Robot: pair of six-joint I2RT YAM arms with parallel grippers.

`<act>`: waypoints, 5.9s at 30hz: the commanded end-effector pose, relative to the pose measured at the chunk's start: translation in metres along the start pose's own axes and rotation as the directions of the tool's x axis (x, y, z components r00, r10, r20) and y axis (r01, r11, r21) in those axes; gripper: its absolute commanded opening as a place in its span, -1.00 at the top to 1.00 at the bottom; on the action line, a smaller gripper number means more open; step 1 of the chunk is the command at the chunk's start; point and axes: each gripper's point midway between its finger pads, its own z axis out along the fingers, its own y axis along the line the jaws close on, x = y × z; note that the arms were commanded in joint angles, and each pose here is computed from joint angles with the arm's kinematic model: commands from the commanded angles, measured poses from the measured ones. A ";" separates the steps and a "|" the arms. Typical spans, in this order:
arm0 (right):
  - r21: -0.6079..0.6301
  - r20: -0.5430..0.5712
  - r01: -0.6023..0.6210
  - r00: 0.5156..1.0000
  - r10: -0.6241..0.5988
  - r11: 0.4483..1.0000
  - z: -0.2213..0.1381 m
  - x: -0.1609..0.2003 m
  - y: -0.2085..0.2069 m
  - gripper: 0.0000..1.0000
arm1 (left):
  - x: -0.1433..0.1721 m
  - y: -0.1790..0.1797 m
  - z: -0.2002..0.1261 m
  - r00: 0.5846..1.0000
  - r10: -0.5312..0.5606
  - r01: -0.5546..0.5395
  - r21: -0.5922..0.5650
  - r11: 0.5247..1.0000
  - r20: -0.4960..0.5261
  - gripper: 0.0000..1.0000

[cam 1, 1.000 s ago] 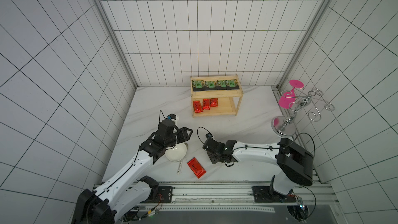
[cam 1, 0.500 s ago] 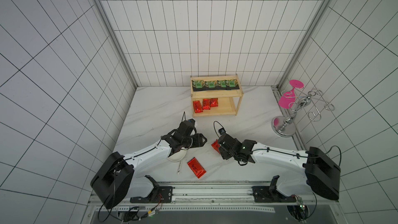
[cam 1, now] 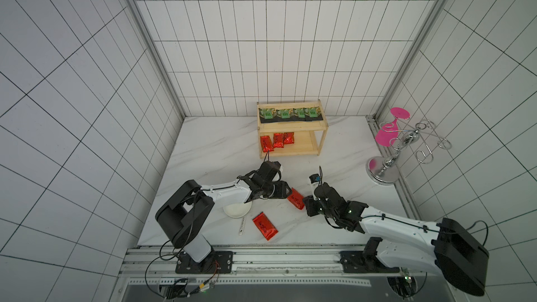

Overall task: Place the tea bags on the shelf by color
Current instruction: Pick up the tea bag from the center of the board, then place the tea bag on the shelf, then move the tea bag to the center of the board.

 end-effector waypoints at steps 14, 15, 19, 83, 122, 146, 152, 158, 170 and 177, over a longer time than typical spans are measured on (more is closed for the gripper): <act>-0.012 -0.069 -0.111 0.992 0.110 0.994 0.025 0.032 -0.020 0.83 | 0.003 0.010 0.012 0.999 0.041 -0.041 -0.018 0.999 -0.003 0.13; -0.009 -0.071 -0.115 0.991 0.114 0.993 0.026 0.033 -0.022 0.84 | 0.004 0.010 0.012 0.999 0.042 -0.042 -0.015 0.999 -0.004 0.13; -0.004 -0.072 -0.122 0.990 0.122 0.992 0.026 0.034 -0.025 0.84 | 0.008 0.007 0.012 0.999 0.049 -0.049 0.010 0.999 -0.005 0.23; -0.418 0.250 -0.661 0.577 0.778 0.624 -0.025 -0.112 -0.049 1.00 | -0.064 0.019 -0.137 0.928 -0.106 0.090 0.061 0.994 0.358 -0.25; -0.360 0.736 -0.828 0.032 0.677 0.431 0.129 -0.212 -0.129 0.92 | -0.056 0.043 -0.228 0.856 -0.048 0.152 -0.162 0.975 0.516 -0.30; -0.403 0.656 -0.846 -0.002 0.754 0.348 0.156 -0.212 -0.128 0.37 | -0.058 0.045 -0.230 0.853 -0.047 0.154 -0.165 0.974 0.520 -0.31; -0.374 0.617 -0.819 0.130 0.776 0.435 0.136 -0.218 -0.106 0.03 | -0.060 0.045 -0.233 0.848 -0.048 0.158 -0.164 0.974 0.529 -0.31; -0.298 0.530 -0.704 0.440 0.725 0.645 0.098 -0.206 -0.045 -0.12 | -0.060 0.043 -0.239 0.836 -0.047 0.155 -0.155 0.976 0.546 -0.31; -0.026 0.237 -0.026 0.971 0.032 0.999 0.029 -0.079 0.068 0.00 | -0.066 0.044 -0.268 0.789 -0.040 0.178 -0.166 0.970 0.613 -0.32; 0.091 0.069 0.315 0.945 -0.321 0.945 0.024 -0.017 0.086 -0.04 | -0.065 0.061 -0.263 0.787 -0.053 0.229 -0.211 0.950 0.615 -0.32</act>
